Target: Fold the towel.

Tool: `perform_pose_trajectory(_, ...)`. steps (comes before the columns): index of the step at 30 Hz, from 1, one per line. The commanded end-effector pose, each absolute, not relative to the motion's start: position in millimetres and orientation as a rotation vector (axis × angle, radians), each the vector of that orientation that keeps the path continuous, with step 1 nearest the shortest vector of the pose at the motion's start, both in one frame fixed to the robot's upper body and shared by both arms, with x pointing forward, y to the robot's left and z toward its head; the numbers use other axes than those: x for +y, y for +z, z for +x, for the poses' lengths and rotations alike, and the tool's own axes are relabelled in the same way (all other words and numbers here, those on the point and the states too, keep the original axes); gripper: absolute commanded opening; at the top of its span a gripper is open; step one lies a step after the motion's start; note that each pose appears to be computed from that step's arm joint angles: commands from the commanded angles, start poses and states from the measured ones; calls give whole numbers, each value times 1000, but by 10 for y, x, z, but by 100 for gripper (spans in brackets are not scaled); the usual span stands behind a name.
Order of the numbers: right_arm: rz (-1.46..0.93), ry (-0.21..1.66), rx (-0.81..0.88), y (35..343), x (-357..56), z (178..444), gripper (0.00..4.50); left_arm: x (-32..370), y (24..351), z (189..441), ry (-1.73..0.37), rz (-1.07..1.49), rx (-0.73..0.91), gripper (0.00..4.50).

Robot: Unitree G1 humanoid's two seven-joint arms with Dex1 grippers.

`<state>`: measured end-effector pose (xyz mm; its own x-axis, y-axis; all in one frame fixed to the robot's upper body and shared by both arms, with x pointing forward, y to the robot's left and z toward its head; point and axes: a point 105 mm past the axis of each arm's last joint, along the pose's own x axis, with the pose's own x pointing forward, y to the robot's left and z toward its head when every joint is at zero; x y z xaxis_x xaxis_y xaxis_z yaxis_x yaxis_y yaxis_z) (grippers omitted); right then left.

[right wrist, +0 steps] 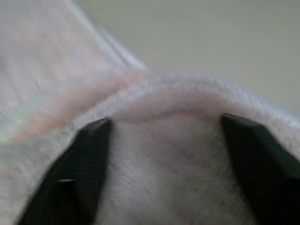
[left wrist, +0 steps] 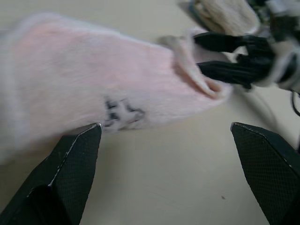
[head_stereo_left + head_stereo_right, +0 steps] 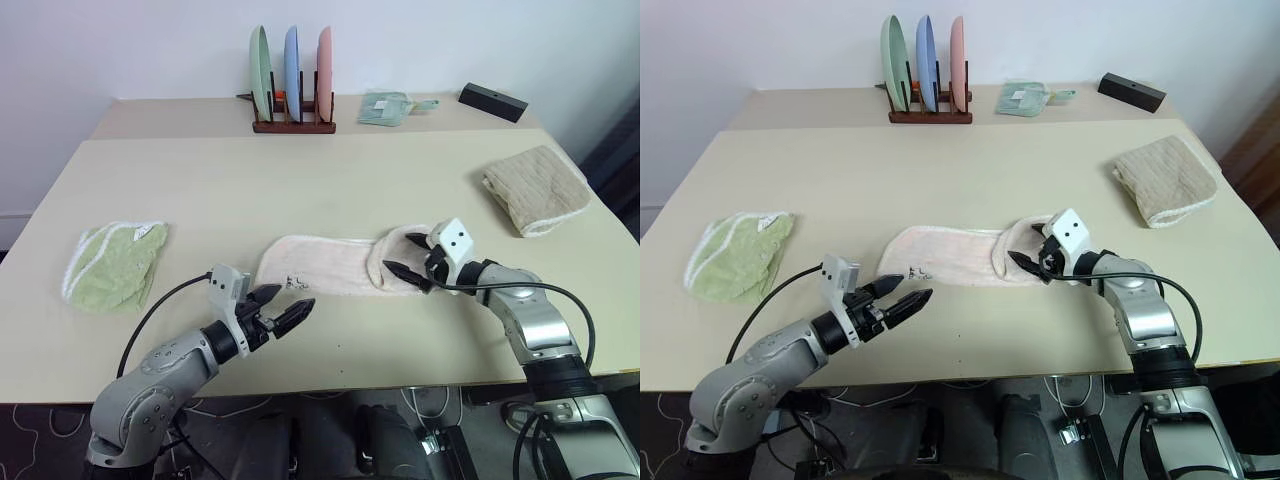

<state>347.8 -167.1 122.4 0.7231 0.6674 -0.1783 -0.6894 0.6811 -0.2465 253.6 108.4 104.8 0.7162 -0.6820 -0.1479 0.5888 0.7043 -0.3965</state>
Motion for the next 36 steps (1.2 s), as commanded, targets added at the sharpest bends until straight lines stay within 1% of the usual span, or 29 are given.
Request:
perform_pose_trajectory(1, -344, 814, -82, 1772, -1659, 3357, 368, 1126, 1121, 2527, -649, -493, 291, 450)
perform_pose_trajectory(3, -368, 840, -109, 1937, -1649, 3306, 368, 1166, 1058, 2558, -569, -630, 333, 450)
perform_pose_trajectory(6, -410, 848, -118, 2022, -1610, 3307, 368, 1162, 983, 2638, -480, -787, 388, 450)
perform_pose_trajectory(10, -412, 857, -112, 2005, -1563, 3303, 368, 1154, 984, 2764, -383, -948, 401, 450)
perform_pose_trajectory(15, -433, 860, -95, 1929, -1557, 3290, 368, 1286, 913, 2840, -267, -1029, 413, 450)
perform_pose_trajectory(16, -431, 861, -92, 1917, -1555, 3285, 374, 1319, 914, 2868, -248, -1037, 401, 399)
perform_pose_trajectory(17, -429, 864, -88, 1905, -1552, 3276, 374, 1337, 917, 2890, -239, -1042, 394, 369)
perform_pose_trajectory(20, -431, 888, -68, 1845, -1531, 3227, 374, 1323, 950, 2945, -255, -1020, 376, 216)
perform_pose_trajectory(21, -431, 894, -60, 1823, -1528, 3210, 374, 1308, 960, 2958, -267, -1008, 372, 157)
perform_pose_trajectory(22, -431, 899, -55, 1808, -1528, 3196, 374, 1295, 964, 2967, -276, -999, 371, 113)
perform_pose_trajectory(23, -429, 900, -51, 1794, -1531, 3184, 374, 1289, 963, 2973, -282, -991, 371, 59)
perform_pose_trajectory(24, -428, 901, -49, 1786, -1534, 3176, 374, 1286, 960, 2977, -286, -986, 371, 18)
perform_pose_trajectory(25, -427, 902, -44, 1772, -1537, 3166, 374, 1290, 960, 2981, -288, -979, 367, 8)
perform_pose_trajectory(28, -435, 915, -14, 1681, -1552, 3107, 374, 1317, 999, 3001, -300, -945, 336, 8)
perform_pose_trajectory(32, -442, 947, 48, 1562, -1600, 2998, 374, 1434, 1122, 2997, -352, -750, 275, 8)
perform_pose_trajectory(34, -440, 914, 52, 1564, -1688, 3020, 374, 1635, 1247, 2997, -384, -566, 218, 8)
perform_pose_trajectory(36, -440, 881, 56, 1564, -1769, 3054, 374, 1811, 1405, 3017, -404, -455, 158, 8)
